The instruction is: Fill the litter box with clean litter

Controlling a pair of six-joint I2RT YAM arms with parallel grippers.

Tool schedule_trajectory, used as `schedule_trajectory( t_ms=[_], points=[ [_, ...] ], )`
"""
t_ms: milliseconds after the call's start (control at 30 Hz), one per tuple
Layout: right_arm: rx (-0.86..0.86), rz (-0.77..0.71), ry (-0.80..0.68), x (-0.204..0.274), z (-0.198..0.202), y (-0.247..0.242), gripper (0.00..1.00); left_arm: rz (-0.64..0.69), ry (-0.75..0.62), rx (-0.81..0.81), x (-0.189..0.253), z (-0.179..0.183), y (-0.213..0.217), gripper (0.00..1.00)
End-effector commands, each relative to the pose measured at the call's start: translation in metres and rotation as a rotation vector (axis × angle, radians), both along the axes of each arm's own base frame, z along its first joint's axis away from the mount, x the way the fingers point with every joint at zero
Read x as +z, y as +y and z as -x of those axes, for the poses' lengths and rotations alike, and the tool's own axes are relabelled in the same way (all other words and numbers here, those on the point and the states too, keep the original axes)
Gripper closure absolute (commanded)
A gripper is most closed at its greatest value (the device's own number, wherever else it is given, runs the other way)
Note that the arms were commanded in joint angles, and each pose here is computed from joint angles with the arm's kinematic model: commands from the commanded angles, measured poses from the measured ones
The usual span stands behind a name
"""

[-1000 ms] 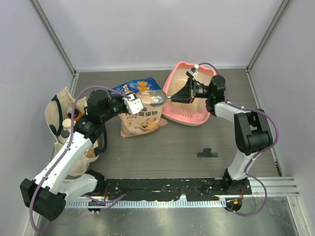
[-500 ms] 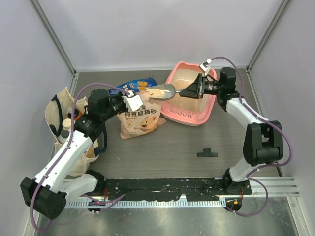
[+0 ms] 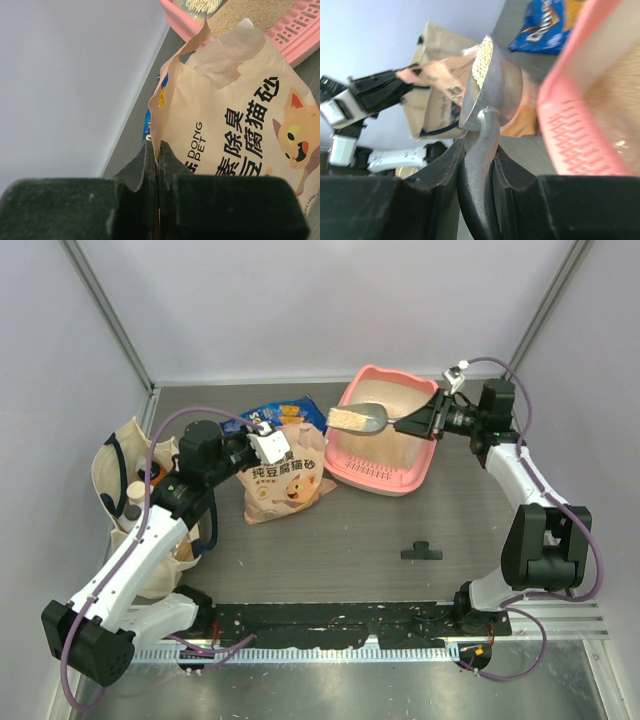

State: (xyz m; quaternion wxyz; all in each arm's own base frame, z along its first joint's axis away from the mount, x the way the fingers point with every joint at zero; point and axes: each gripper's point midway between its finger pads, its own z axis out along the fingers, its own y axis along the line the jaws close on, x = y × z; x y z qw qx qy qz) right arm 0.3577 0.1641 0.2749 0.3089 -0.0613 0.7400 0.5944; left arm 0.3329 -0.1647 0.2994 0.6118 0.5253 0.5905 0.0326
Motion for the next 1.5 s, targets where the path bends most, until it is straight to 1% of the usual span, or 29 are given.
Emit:
schedule_trajectory(
  t_ms=[0,33,67,133,200,233,267,367,400,500,633,733,767,833,900,967,1000,1033,1067,1100,1133,1167,1200,1233,1300,1333,1367,1400,1467],
  points=[
    [-0.107,0.138,-0.086,-0.002,-0.017,-0.047,0.98,0.159,-0.362,-0.003,0.126,0.001,0.000,1.00],
    [-0.148,0.202,-0.116,0.002,-0.026,-0.058,0.98,0.166,-0.366,-0.007,0.129,0.001,-0.001,1.00],
    [-0.143,0.301,-0.108,-0.019,-0.022,-0.068,0.98,0.176,-0.365,-0.012,0.131,0.002,-0.002,1.00],
    [-0.181,0.394,-0.124,-0.025,-0.027,-0.080,0.98,0.190,-0.371,-0.022,0.137,0.003,-0.004,1.00],
    [-0.257,0.516,-0.125,-0.036,-0.035,-0.098,0.98,0.201,-0.378,-0.045,0.142,0.006,-0.010,1.00],
    [-0.291,0.556,-0.136,-0.033,-0.038,-0.104,0.98,0.206,-0.385,-0.052,0.146,0.008,-0.011,1.00],
    [-0.348,0.620,-0.109,-0.037,-0.042,-0.116,0.98,0.208,-0.387,-0.062,0.148,0.010,-0.013,1.00],
    [-0.389,0.754,-0.173,-0.032,-0.047,-0.130,0.98,0.215,-0.391,-0.077,0.150,0.014,-0.015,1.00],
    [-0.457,0.827,-0.174,-0.031,-0.052,-0.145,0.98,0.217,-0.390,-0.085,0.150,0.015,-0.017,1.00],
    [-0.482,0.915,-0.239,-0.021,-0.055,-0.148,0.98,0.223,-0.388,-0.103,0.150,0.020,-0.018,1.00],
    [-0.500,0.973,-0.315,-0.009,-0.063,-0.142,0.98,0.233,-0.382,-0.130,0.149,0.026,-0.023,1.00],
    [-0.495,1.033,-0.385,0.001,-0.068,-0.134,0.98,0.239,-0.382,-0.155,0.150,0.031,-0.027,1.00],
    [-0.465,1.044,-0.426,0.005,-0.068,-0.121,0.98,0.244,-0.387,-0.160,0.152,0.031,-0.027,1.00],
    [-0.451,1.038,-0.453,0.015,-0.067,-0.114,0.98,0.275,-0.395,-0.177,0.160,0.030,-0.032,1.00],
    [-0.426,1.027,-0.437,0.019,-0.061,-0.111,0.98,0.339,-0.382,-0.202,0.174,0.032,-0.038,1.00],
    [-0.389,1.024,-0.410,0.018,-0.051,-0.108,0.99,0.381,-0.327,-0.250,0.173,0.030,-0.051,1.00],
    [-0.380,1.028,-0.437,0.028,-0.047,-0.107,0.98,0.422,-0.300,-0.268,0.180,0.033,-0.053,1.00],
    [-0.344,1.033,-0.426,0.027,-0.038,-0.105,0.98,0.429,-0.270,-0.288,0.177,0.035,-0.058,1.00],
    [-0.295,1.011,-0.450,0.031,-0.032,-0.098,0.98,0.430,-0.254,-0.317,0.176,0.039,-0.061,1.00],
    [-0.262,1.005,-0.495,0.043,-0.029,-0.093,0.98,0.432,-0.204,-0.324,0.170,0.042,-0.063,1.00],
    [-0.206,0.989,-0.480,0.041,-0.018,-0.088,0.98,0.425,-0.182,-0.336,0.166,0.047,-0.063,1.00],
    [-0.147,0.936,-0.496,0.046,-0.011,-0.076,0.98,0.410,-0.160,-0.379,0.164,0.059,-0.065,1.00],
    [-0.131,0.904,-0.519,0.061,-0.007,-0.069,0.98,0.387,-0.138,-0.399,0.161,0.067,-0.065,1.00],
    [-0.076,0.868,-0.460,0.054,0.002,-0.062,0.98,0.333,-0.077,-0.414,0.142,0.073,-0.064,1.00],
    [-0.016,0.777,-0.464,0.071,0.013,-0.044,0.98,0.292,-0.054,-0.463,0.134,0.093,-0.062,1.00],
    [0.009,0.748,-0.424,0.071,0.022,-0.036,0.98,0.261,-0.048,-0.470,0.126,0.098,-0.059,1.00],
    [0.032,0.722,-0.412,0.073,0.025,-0.031,0.98,0.243,-0.047,-0.476,0.120,0.101,-0.057,1.00],
    [0.068,0.663,-0.434,0.086,0.033,-0.021,0.98,0.230,-0.056,-0.481,0.117,0.107,-0.054,1.00],
    [0.108,0.616,-0.393,0.090,0.045,-0.009,0.98,0.215,-0.070,-0.469,0.113,0.108,-0.051,1.00]
  ],
)
